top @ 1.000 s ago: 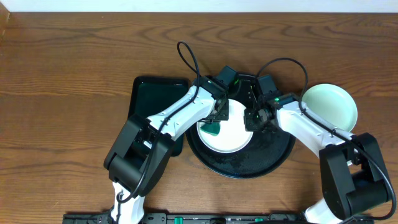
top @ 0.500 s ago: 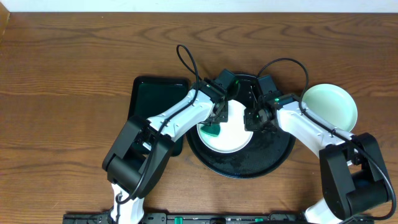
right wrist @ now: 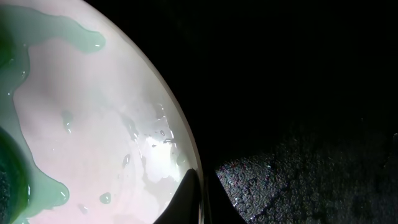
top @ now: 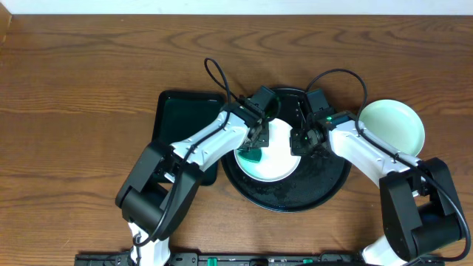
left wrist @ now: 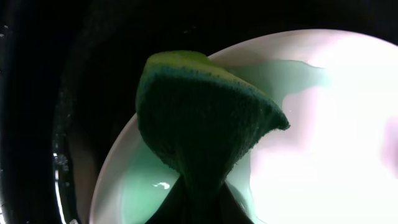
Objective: Clean dirty plates on tray and stack at the side
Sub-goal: 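Scrub the white plate's green mark with the sponge, left gripper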
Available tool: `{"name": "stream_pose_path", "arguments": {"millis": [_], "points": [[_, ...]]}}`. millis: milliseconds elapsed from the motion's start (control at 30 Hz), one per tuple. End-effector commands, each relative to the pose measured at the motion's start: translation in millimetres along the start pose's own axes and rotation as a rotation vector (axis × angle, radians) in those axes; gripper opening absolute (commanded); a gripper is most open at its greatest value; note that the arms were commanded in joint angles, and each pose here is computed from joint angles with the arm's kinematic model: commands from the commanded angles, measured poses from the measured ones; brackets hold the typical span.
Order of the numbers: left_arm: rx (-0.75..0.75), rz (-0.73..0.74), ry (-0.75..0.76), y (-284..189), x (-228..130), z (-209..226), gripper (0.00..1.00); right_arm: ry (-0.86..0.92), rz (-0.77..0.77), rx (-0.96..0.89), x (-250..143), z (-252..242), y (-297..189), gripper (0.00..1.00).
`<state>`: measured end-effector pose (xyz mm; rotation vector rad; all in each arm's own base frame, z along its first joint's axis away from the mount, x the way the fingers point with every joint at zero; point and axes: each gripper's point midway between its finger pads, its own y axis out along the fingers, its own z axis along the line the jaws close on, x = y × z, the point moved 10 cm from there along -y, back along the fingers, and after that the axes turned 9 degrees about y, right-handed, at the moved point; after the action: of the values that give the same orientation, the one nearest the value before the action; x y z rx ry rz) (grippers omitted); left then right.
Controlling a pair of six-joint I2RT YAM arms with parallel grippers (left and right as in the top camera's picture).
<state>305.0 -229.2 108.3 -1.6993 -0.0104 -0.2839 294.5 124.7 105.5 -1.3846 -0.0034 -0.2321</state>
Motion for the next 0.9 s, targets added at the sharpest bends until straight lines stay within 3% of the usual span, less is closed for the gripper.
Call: {"name": "stream_pose_path", "arguments": {"millis": [0,233,500,700,867], "points": [[-0.107,0.221,-0.019,29.4,-34.3,-0.2,0.07,0.0,0.034,0.015,-6.4,1.0,5.4,0.01],[-0.338,0.244,-0.016,26.1,-29.9,-19.1,0.08,0.0,0.033,0.015,-6.4,1.1,5.4,0.01],[-0.464,0.254,-0.01,15.8,-24.3,-30.2,0.07,0.0,0.033,0.015,-6.3,1.1,5.4,0.01],[-0.496,0.13,0.025,-22.0,-8.4,-35.9,0.08,-0.001,0.031,0.017,-6.0,1.3,5.5,0.01],[-0.409,-0.057,0.037,-63.4,2.3,-29.3,0.07,-0.001,0.03,0.017,-5.9,1.3,5.5,0.01]]}}
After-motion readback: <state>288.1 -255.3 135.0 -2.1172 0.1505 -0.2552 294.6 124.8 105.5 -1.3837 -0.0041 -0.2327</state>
